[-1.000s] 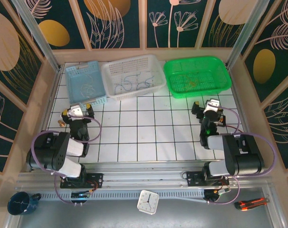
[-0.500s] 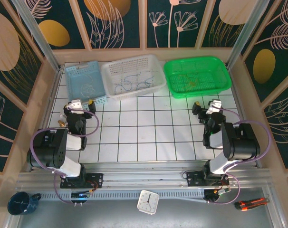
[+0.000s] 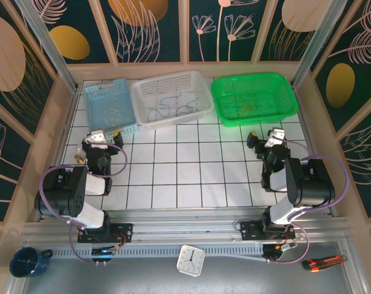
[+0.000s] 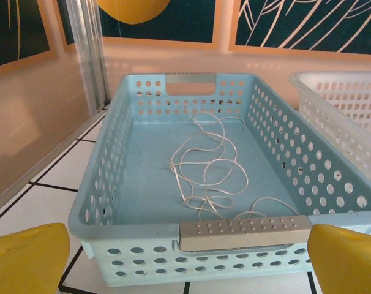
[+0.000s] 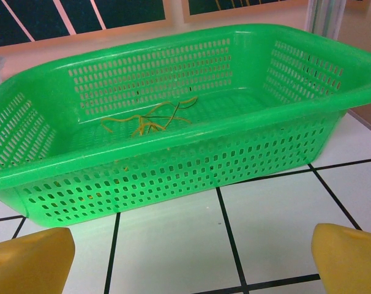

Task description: Untangle the cables

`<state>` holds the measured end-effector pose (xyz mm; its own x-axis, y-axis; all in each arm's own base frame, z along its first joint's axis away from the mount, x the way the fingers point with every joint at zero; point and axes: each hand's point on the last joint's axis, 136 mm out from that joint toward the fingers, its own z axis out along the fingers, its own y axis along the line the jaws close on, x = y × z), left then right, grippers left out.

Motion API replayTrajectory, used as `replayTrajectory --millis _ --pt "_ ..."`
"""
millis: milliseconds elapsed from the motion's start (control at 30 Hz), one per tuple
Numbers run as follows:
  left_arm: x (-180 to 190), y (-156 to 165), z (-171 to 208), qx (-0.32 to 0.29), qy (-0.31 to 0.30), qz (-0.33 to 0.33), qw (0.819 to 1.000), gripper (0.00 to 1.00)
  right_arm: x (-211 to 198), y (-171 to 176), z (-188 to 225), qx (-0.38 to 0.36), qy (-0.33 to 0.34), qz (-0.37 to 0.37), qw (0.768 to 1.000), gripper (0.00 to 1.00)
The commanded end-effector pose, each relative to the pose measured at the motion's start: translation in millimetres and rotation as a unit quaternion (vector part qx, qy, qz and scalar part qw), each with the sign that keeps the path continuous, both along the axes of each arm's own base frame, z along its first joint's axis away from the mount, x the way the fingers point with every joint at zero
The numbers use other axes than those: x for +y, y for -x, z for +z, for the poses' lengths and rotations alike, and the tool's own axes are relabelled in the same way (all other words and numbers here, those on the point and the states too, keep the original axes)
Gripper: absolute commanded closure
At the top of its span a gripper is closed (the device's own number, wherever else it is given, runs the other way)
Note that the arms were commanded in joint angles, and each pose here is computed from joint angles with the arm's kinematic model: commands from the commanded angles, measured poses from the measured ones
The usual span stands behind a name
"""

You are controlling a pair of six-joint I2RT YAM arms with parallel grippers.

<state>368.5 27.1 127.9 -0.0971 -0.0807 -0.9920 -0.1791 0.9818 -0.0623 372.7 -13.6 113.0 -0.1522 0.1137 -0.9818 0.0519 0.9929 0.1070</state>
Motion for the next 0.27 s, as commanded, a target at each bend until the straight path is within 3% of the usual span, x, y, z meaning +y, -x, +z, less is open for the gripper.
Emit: replayTrajectory --millis 0,233 --pt "3.5 0.7 12.2 -0.027 0.008 0.007 1.000 0.01 4.2 -4.5 13.0 -0.024 -0.001 0.009 1.000 0.01" --pt "3.5 0.6 12.5 -0.028 0.008 0.008 1.000 0.01 4.5 -4.5 12.7 -0.023 -0.002 0.011 1.000 0.01"
